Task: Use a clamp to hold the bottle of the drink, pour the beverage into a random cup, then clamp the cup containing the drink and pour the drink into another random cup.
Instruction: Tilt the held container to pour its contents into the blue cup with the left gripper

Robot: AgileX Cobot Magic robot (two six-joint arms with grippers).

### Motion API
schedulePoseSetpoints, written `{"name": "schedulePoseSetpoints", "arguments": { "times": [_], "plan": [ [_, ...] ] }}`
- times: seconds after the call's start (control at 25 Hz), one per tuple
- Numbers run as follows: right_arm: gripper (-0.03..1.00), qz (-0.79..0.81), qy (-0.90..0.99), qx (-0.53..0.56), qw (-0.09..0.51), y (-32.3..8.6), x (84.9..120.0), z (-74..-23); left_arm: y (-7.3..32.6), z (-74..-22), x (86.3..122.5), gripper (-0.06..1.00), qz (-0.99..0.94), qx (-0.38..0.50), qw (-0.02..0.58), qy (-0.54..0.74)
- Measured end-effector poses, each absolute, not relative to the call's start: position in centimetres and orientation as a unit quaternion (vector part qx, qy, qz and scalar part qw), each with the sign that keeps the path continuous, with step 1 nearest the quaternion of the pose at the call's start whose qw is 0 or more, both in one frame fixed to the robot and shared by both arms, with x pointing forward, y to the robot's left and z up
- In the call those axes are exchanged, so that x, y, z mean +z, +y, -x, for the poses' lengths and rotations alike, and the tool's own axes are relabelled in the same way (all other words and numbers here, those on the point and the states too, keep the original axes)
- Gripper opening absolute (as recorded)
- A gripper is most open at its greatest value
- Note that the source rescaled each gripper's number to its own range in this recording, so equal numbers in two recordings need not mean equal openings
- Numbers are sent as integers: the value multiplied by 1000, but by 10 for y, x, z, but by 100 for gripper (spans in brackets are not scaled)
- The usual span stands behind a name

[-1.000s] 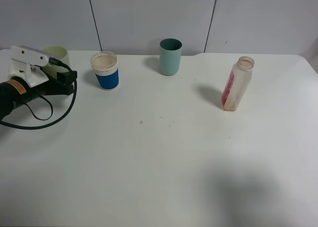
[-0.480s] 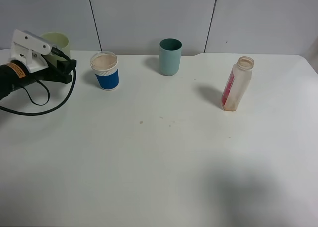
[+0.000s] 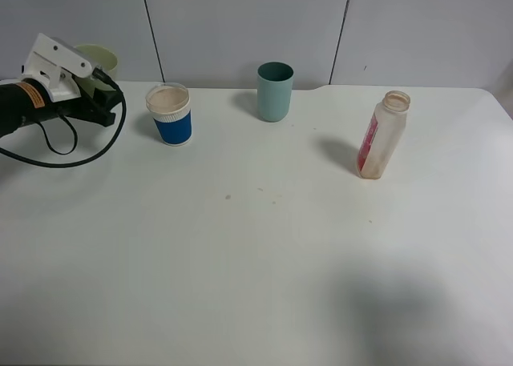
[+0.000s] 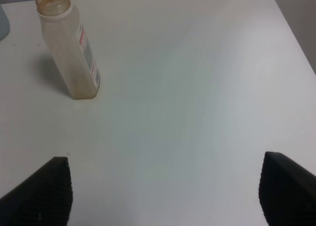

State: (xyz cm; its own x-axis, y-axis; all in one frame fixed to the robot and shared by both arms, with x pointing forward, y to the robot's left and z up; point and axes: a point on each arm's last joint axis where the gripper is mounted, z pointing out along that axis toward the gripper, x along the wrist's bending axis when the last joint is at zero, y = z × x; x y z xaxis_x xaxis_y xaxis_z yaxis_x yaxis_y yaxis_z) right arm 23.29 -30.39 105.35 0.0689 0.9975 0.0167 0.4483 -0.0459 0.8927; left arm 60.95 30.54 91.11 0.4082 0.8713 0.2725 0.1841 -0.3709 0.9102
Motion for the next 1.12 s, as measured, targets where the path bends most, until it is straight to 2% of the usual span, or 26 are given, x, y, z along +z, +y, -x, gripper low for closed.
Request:
{"name": "schedulePoseSetpoints", "arguments": {
  "times": [0.84,1.12],
  "plan": [
    [60,-626,578,363,378,-304,1054,-233,295,-611,905,1,-767,404,367,338],
    [60,-626,578,363,378,-304,1054,-233,300,-630,916,1,-788,410,322,328]
  ]
}}
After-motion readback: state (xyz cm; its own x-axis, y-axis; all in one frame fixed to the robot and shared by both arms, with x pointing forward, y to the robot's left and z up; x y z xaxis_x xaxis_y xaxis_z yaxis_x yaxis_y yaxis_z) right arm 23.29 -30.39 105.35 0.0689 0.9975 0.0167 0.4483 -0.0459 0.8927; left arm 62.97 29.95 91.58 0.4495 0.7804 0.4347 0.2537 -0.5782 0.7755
